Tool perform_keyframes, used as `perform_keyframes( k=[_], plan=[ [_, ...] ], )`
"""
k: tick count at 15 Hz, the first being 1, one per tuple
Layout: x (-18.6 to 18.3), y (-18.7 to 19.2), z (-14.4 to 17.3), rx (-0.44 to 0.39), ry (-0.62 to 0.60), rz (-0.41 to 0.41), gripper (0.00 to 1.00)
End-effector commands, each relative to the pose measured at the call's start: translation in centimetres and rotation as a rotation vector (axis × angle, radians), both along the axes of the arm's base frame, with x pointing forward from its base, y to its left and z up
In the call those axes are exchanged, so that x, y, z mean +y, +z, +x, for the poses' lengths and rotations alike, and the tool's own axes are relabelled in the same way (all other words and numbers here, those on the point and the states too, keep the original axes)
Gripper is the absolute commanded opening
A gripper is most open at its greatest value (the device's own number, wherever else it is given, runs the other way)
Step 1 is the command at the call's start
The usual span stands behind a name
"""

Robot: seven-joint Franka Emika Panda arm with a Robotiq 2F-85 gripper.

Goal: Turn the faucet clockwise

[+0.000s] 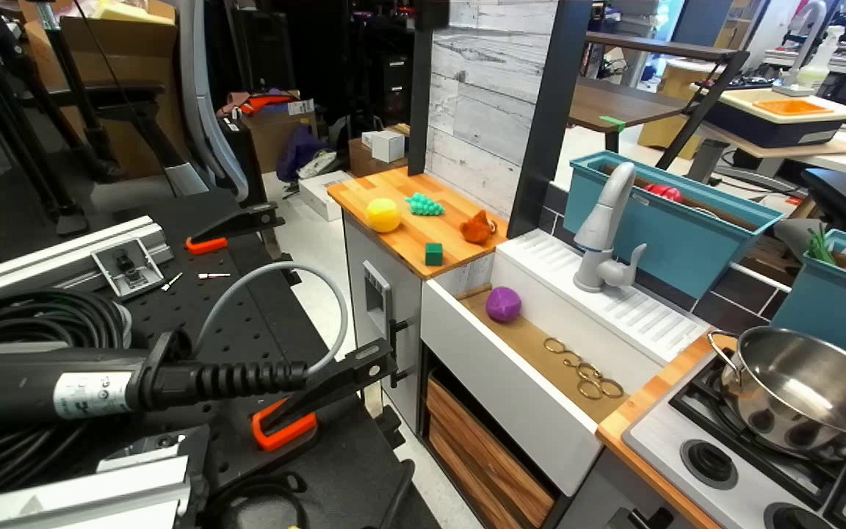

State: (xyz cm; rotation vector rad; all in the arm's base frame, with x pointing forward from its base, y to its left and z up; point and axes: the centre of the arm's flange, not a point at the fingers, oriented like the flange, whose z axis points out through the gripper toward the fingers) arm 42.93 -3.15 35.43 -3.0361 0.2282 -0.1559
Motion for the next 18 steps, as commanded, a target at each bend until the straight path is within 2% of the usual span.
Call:
perform_keyframes(
  k=[1,4,9,12,17,18],
  plan=[
    [-0.3,-6.9,6.5,-0.047,-0.069,-0.028,1.0],
    [-0.5,-11.8,10.1,-0.08,-0.13,-0.057,1.0],
    [-0.3,-19.4,15.8,-0.211,-0.267,-0.121,1.0],
    [-0.3,-22.5,18.5,-0.339,-0.262,-0.208,1.0],
    [0.5,-24.9,21.2,-0.439,-0.21,-0.311,1.0],
    [0.8,-25.0,21.4,-0.443,-0.199,-0.315,0.75]
  ],
)
